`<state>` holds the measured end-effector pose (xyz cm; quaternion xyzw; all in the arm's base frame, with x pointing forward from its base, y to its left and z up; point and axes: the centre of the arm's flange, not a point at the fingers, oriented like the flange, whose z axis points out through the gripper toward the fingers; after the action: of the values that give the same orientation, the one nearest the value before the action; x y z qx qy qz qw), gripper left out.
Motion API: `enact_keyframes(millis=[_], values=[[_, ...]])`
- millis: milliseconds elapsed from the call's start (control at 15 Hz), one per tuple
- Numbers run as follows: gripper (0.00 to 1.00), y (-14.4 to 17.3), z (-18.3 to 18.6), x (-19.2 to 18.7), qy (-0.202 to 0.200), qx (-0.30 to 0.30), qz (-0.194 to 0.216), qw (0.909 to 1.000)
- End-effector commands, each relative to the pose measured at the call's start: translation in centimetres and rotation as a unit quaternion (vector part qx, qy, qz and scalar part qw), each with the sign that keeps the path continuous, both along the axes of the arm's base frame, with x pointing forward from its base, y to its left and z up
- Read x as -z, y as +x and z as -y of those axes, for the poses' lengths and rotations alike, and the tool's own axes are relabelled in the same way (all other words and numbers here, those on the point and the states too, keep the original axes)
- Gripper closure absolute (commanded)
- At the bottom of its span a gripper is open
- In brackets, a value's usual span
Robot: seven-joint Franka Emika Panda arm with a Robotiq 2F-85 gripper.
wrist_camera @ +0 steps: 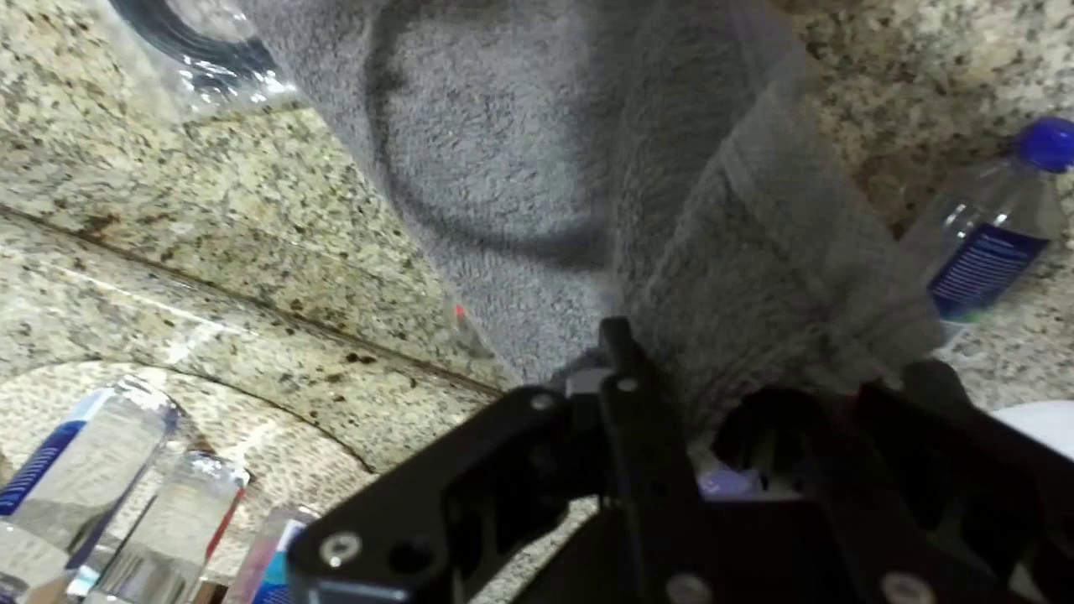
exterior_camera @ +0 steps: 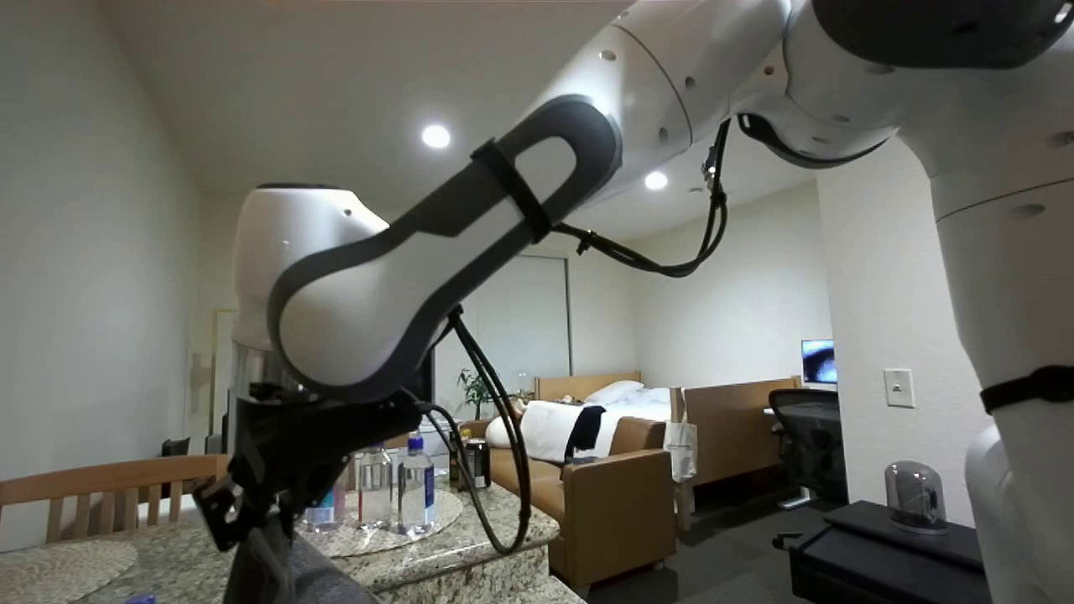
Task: Move the Gray towel to the left
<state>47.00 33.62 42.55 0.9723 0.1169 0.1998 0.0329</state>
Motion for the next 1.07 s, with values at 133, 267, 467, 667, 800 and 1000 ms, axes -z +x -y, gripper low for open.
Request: enact_keyframes(millis=[133,267,467,667,800,1000], values=[[0.88,2.0,-5.2,-2.3,0.036,-0.039,-0.001,0.9986],[0.89,2.5,-7.0,-2.7,0.046,-0.047,0.0,0.9978],[0.89,2.9,-8.5,-3.1,0.052,-0.051,0.004,0.9973],[0.89,4.0,-7.4,-2.0,0.037,-0.036,0.001,0.9987],[0.89,4.7,-5.2,0.1,0.014,-0.019,-0.025,0.9994],[0.89,4.7,-2.7,4.0,-0.017,-0.001,-0.07,0.9974]])
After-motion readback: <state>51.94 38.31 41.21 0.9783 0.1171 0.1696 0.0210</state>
